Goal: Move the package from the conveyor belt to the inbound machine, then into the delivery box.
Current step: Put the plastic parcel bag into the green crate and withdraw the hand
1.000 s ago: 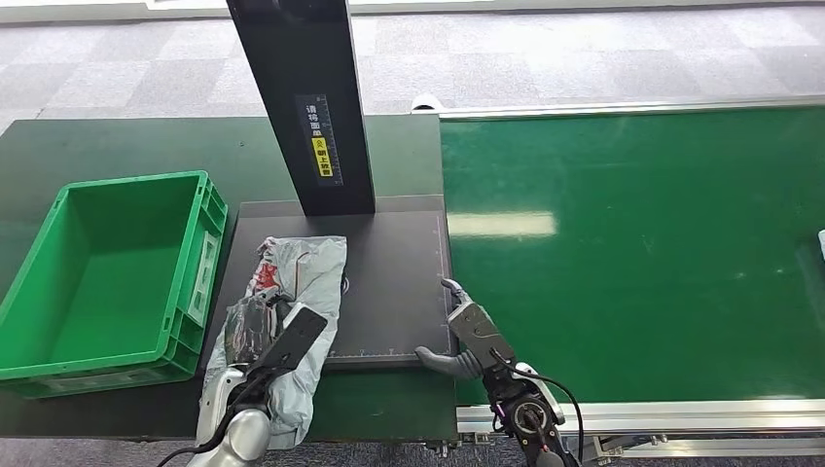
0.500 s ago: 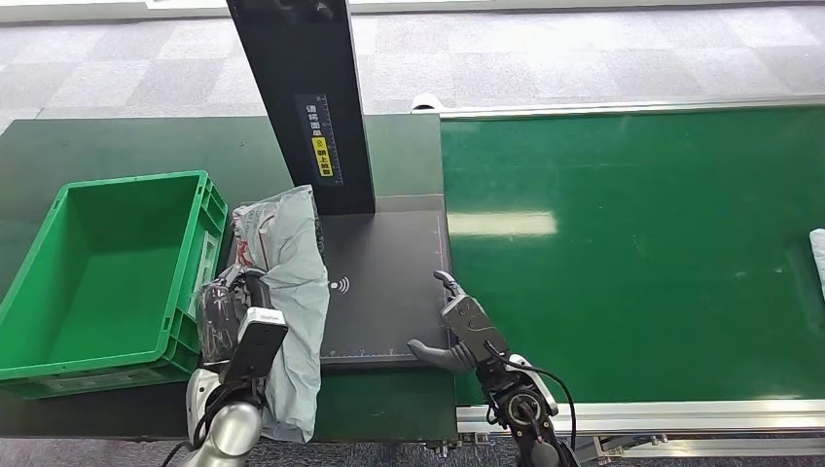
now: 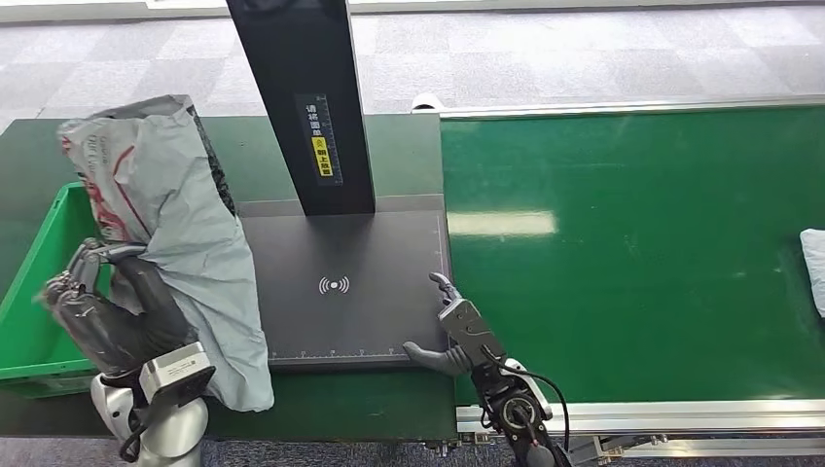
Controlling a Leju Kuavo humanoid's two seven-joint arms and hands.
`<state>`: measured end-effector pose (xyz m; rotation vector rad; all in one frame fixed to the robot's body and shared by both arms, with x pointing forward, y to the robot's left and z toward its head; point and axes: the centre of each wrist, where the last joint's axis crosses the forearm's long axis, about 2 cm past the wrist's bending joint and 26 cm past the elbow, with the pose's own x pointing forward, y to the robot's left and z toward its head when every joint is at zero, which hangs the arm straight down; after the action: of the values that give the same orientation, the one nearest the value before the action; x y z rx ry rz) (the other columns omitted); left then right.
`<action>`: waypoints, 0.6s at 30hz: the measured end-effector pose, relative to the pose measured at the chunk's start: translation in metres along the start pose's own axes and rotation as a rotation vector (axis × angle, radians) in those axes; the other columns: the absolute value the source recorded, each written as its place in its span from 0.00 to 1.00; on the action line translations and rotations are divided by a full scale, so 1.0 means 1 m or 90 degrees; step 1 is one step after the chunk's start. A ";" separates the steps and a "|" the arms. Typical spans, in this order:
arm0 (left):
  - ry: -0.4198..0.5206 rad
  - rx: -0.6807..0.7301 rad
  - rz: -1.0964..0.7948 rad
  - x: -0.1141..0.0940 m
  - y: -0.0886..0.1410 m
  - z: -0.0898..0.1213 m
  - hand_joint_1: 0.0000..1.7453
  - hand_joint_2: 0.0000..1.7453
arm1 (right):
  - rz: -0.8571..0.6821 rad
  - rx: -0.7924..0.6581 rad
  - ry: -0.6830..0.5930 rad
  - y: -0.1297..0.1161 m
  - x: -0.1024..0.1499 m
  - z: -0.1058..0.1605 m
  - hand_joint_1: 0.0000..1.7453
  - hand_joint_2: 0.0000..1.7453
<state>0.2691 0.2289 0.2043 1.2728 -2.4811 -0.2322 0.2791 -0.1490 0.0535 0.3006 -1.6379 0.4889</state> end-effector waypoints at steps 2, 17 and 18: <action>-0.020 0.023 -0.049 -0.007 0.010 -0.013 1.00 0.00 | -0.001 -0.002 0.002 0.001 -0.001 0.002 0.00 1.00; -0.044 -0.052 -0.413 -0.075 0.049 -0.045 1.00 0.00 | -0.007 -0.010 0.013 0.004 -0.005 0.010 0.00 1.00; -0.001 -0.068 -0.437 -0.085 0.047 -0.041 1.00 0.00 | -0.006 -0.010 0.011 0.004 -0.005 0.011 0.00 1.00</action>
<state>0.2944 0.3254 0.2373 2.0224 -1.9086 -0.5171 0.2689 -0.1514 0.0469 0.2910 -1.6217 0.4696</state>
